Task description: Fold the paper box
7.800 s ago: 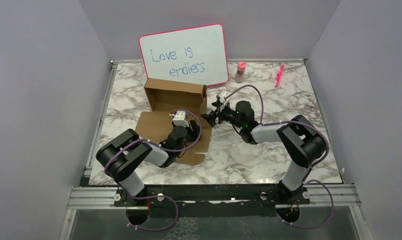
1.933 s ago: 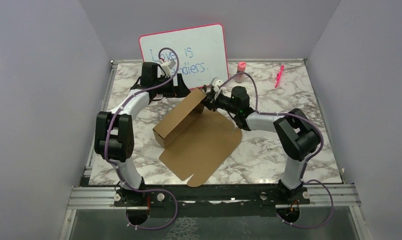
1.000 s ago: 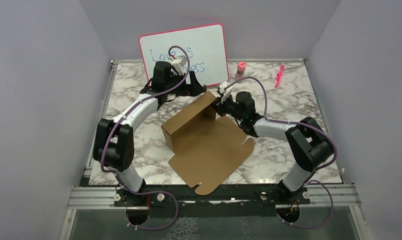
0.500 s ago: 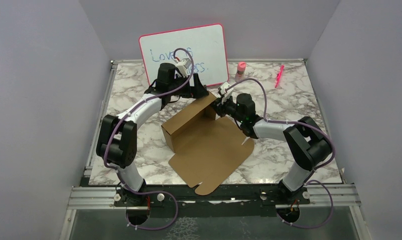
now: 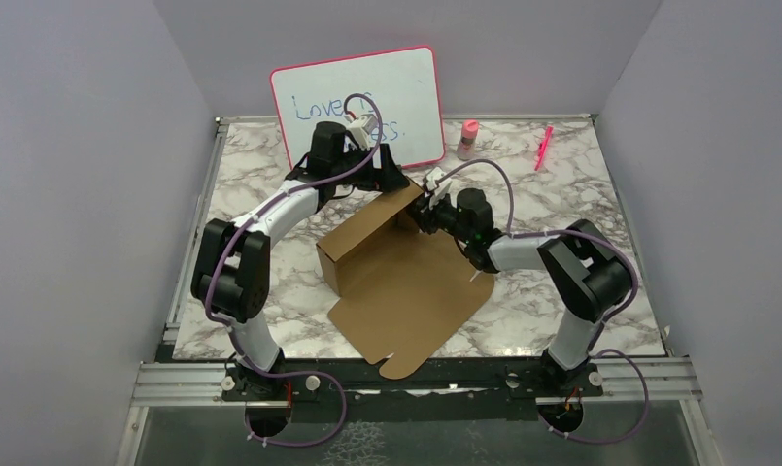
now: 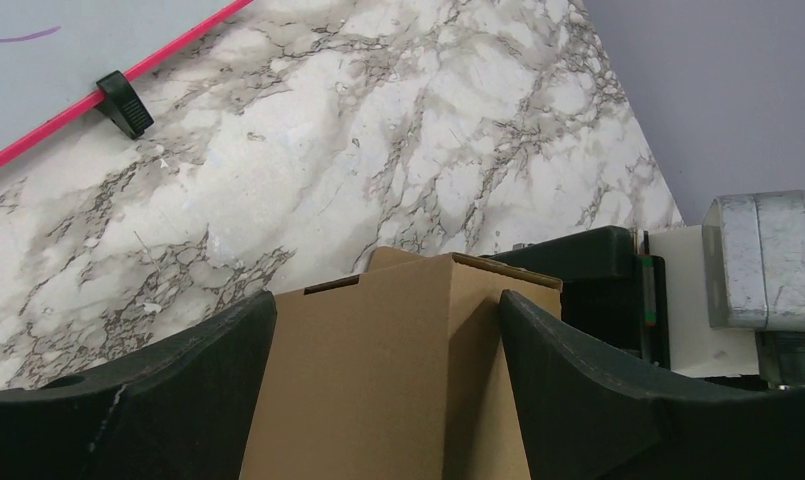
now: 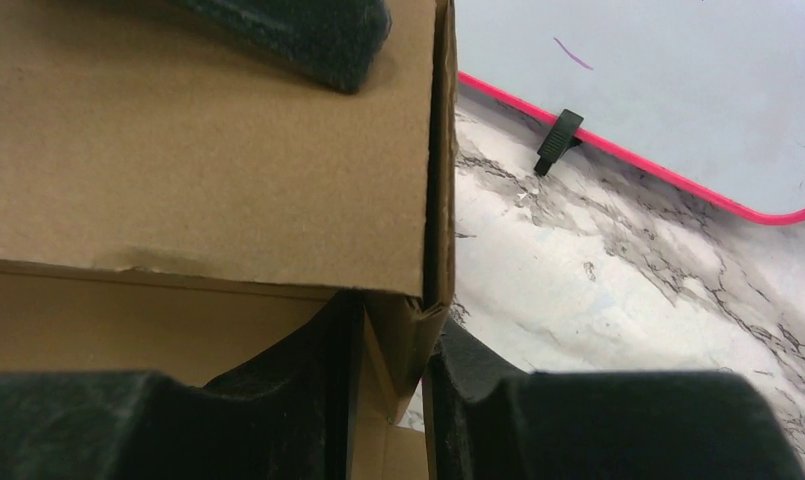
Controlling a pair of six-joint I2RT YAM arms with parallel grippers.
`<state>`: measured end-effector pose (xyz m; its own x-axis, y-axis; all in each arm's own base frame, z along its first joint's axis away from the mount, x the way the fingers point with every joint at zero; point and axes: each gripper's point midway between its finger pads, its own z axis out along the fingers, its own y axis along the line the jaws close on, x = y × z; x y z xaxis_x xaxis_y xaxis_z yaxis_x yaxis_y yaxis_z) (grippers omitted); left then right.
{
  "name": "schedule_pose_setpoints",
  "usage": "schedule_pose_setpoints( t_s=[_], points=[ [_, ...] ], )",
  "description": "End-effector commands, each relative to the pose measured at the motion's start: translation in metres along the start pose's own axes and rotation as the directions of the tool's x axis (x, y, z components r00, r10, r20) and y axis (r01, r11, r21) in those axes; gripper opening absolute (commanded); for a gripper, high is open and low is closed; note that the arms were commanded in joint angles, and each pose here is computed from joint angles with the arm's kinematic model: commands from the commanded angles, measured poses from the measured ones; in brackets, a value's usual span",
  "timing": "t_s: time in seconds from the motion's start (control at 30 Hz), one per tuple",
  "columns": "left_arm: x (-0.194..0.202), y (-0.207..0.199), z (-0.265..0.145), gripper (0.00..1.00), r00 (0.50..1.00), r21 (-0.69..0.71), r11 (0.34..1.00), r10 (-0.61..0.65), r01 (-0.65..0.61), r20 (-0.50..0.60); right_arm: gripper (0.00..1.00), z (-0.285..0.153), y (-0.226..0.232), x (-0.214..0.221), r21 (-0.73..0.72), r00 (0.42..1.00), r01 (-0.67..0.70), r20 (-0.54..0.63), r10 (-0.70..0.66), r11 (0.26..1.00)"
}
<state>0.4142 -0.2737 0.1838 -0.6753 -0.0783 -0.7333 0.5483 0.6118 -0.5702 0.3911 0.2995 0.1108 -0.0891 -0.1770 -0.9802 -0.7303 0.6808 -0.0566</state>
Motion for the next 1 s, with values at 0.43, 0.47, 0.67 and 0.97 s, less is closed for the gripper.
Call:
schedule_pose_setpoints(
  t_s=[0.43,0.47,0.67,0.97],
  points=[
    [0.020,0.004,0.010,0.79,0.998,0.019,1.000,-0.009,0.010,-0.065,0.30,0.008,-0.018,0.000,0.127,0.994,-0.054,0.098,0.042,0.990],
    [0.021,0.004,0.010,0.79,0.998,0.023,1.000,-0.010,0.012,-0.067,0.30,0.008,-0.019,-0.001,0.133,0.994,-0.057,0.104,0.044,0.989],
    [0.024,0.000,0.011,0.79,0.997,0.048,0.999,-0.020,0.024,-0.072,0.29,0.008,-0.035,-0.004,0.220,0.989,-0.093,0.131,0.065,0.971],
    [0.030,-0.005,0.013,0.78,0.996,0.094,0.995,-0.039,0.046,-0.076,0.25,0.002,-0.057,-0.001,0.370,0.984,-0.151,0.141,0.105,0.917]
  ],
)
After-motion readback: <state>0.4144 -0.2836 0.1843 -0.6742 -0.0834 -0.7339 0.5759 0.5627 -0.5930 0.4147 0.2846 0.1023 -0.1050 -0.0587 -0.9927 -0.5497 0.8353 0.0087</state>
